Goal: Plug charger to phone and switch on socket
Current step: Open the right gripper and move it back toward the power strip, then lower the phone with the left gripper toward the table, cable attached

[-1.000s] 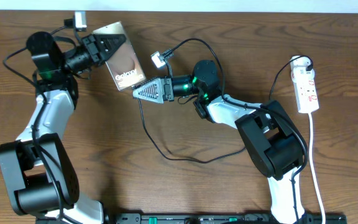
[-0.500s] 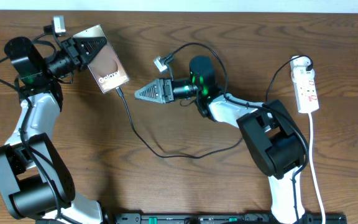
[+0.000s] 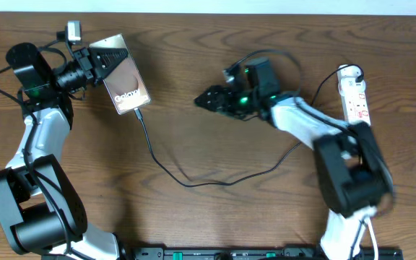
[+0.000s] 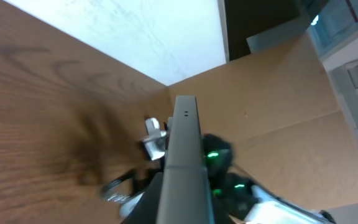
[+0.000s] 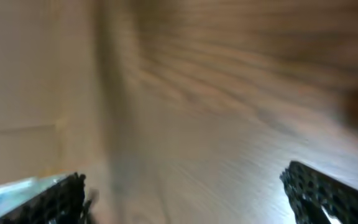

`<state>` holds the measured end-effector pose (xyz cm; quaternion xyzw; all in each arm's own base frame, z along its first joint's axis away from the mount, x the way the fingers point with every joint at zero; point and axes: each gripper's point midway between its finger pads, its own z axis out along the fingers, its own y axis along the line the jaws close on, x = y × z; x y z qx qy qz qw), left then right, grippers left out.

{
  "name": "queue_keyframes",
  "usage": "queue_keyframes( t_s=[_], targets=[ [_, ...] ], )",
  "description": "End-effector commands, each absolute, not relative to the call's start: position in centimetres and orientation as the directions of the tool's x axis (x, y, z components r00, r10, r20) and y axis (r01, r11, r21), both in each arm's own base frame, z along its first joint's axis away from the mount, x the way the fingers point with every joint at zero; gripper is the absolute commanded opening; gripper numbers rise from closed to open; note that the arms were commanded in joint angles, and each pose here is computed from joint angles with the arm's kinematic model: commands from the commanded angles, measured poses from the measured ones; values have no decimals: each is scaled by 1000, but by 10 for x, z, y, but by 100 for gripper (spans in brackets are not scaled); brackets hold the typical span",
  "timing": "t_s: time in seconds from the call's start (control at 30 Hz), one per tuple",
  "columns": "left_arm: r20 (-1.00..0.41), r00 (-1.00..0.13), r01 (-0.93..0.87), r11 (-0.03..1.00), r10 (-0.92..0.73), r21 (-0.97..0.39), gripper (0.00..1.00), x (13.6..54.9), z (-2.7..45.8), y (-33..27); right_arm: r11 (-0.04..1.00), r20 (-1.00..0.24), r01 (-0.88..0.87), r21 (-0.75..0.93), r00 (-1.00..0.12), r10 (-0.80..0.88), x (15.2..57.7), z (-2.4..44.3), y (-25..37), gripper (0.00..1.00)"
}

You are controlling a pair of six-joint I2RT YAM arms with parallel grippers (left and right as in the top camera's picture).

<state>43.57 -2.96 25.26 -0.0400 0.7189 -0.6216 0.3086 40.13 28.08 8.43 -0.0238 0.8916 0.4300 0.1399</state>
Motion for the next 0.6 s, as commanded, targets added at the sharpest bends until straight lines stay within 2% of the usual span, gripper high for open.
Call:
queue_keyframes(
  t_s=[0.0, 0.13, 0.27, 0.37, 0.57],
  targets=[
    [-460, -793, 388, 250, -400, -887, 7, 428, 255, -32, 792, -529, -271, 547, -845, 76, 418, 142, 242, 99],
    [-387, -809, 264, 315, -442, -912, 7, 428, 215, -28, 865, -587, -221, 450, -804, 100, 403, 181, 212, 99],
    [-314, -830, 90, 446, -461, -891, 7, 415, 156, -24, 902, -633, -183, 391, -765, 119, 390, 210, 192, 99],
    [-285, -849, 20, 512, -445, -859, 7, 402, 125, -26, 916, -644, -165, 365, -755, 121, 385, 215, 185, 99],
    [-207, -879, -68, 542, -430, -837, 7, 389, 85, -36, 919, -637, -158, 360, -762, 118, 384, 212, 184, 99]
  ],
)
